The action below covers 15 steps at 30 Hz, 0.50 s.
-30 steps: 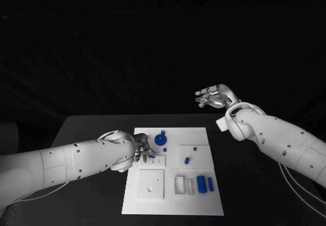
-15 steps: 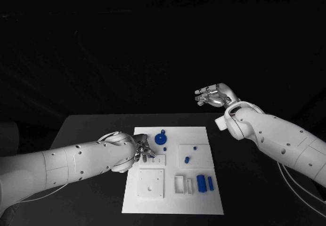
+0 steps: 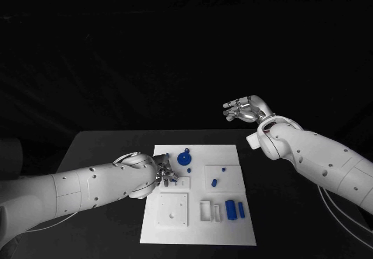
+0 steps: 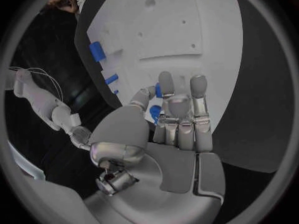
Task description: Assemble the parts on the task board
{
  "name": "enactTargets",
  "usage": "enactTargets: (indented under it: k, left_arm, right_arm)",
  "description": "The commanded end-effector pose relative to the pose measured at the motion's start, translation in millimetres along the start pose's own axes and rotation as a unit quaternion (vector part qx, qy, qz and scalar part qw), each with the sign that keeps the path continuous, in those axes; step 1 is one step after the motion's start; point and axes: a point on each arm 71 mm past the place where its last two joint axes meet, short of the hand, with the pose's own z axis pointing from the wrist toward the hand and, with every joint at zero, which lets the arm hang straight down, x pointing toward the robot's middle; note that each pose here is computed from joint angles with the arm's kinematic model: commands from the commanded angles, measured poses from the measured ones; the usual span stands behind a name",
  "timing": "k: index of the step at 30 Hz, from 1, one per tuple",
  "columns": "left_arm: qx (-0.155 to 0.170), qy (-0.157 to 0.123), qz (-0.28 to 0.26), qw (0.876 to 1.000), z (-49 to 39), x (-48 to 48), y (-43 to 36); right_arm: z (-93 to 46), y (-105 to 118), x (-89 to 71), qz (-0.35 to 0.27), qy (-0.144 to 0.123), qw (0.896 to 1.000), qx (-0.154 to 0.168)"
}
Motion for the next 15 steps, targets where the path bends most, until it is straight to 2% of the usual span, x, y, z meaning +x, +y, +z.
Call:
enactTargets:
  k: [1,15]
  left_arm:
    - [0.002,0.002,0.005,1.0,0.4,2.9,-1.8]
    - [-0.002,0.02,0.0,1.0,1.1,8.8,-0.9]
  right_arm:
    - [0.4,0.2,0.8,0.003,0.007,1.0,0.002]
    - [0.9,-0.8,2.0,0.004,0.011,1.0,0.006]
